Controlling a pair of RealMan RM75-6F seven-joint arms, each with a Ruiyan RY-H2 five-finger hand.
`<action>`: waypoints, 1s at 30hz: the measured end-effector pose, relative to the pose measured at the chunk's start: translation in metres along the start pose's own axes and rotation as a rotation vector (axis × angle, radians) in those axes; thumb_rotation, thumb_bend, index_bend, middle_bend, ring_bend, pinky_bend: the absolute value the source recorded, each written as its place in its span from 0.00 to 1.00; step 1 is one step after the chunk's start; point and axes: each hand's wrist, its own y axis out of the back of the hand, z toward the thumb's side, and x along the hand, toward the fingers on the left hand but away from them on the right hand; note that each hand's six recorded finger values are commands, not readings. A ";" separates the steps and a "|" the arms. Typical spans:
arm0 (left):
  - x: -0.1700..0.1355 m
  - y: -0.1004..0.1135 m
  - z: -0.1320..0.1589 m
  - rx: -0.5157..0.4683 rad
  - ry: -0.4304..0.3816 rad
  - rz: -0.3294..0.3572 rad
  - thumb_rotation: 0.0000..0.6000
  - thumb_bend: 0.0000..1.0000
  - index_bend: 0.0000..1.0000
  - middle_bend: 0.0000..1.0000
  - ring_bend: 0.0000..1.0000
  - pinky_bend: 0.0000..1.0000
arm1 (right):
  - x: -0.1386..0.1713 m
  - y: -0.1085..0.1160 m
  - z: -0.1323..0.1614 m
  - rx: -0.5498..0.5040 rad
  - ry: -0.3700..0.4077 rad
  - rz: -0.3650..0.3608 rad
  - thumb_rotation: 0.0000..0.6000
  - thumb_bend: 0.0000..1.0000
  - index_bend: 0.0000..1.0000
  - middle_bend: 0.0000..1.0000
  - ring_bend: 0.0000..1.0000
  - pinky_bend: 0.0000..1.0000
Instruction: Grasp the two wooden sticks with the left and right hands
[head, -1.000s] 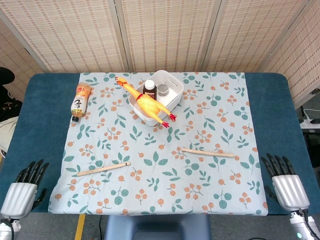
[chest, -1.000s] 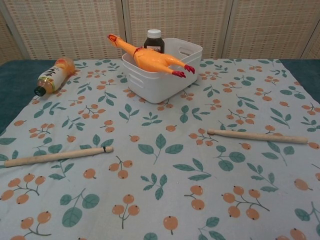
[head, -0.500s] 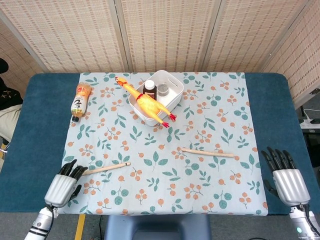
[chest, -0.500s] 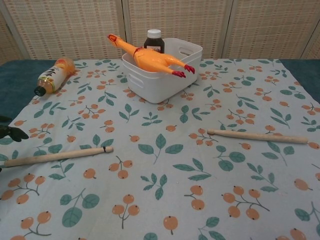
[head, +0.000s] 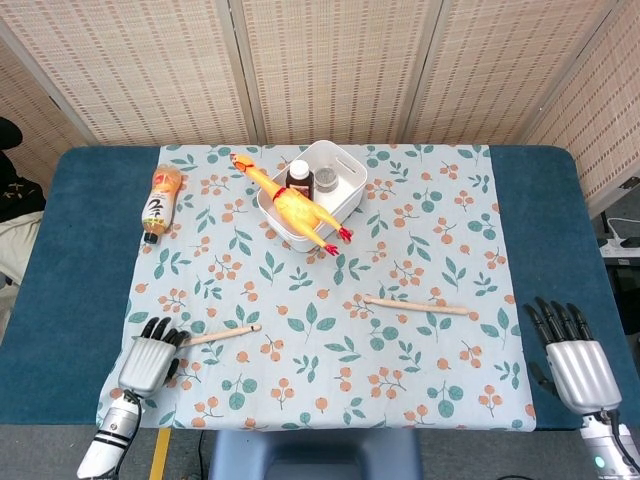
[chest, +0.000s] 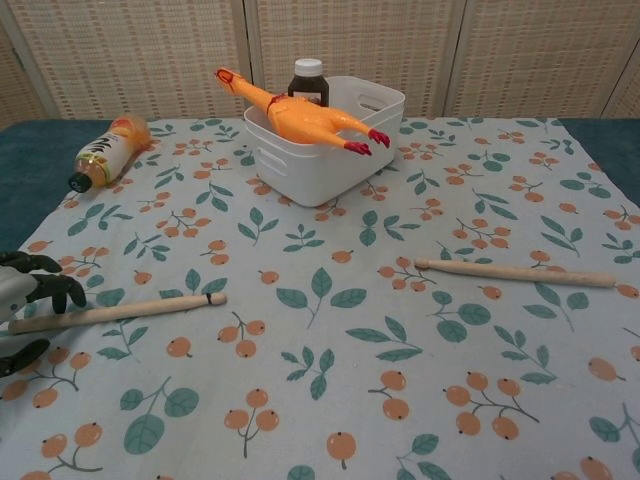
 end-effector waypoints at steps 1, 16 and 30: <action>0.001 -0.001 -0.001 0.005 0.004 0.001 1.00 0.42 0.33 0.39 0.17 0.16 | 0.000 -0.001 0.000 0.001 -0.001 0.004 1.00 0.26 0.00 0.00 0.00 0.00; 0.011 -0.009 -0.006 0.065 0.035 -0.010 1.00 0.42 0.45 0.50 0.25 0.16 | -0.001 -0.002 -0.001 0.004 -0.011 0.019 1.00 0.26 0.00 0.00 0.00 0.00; 0.015 -0.006 -0.004 0.107 0.042 0.025 1.00 0.49 0.70 0.80 0.41 0.16 | -0.001 -0.004 0.002 0.022 -0.005 0.025 1.00 0.26 0.00 0.00 0.00 0.00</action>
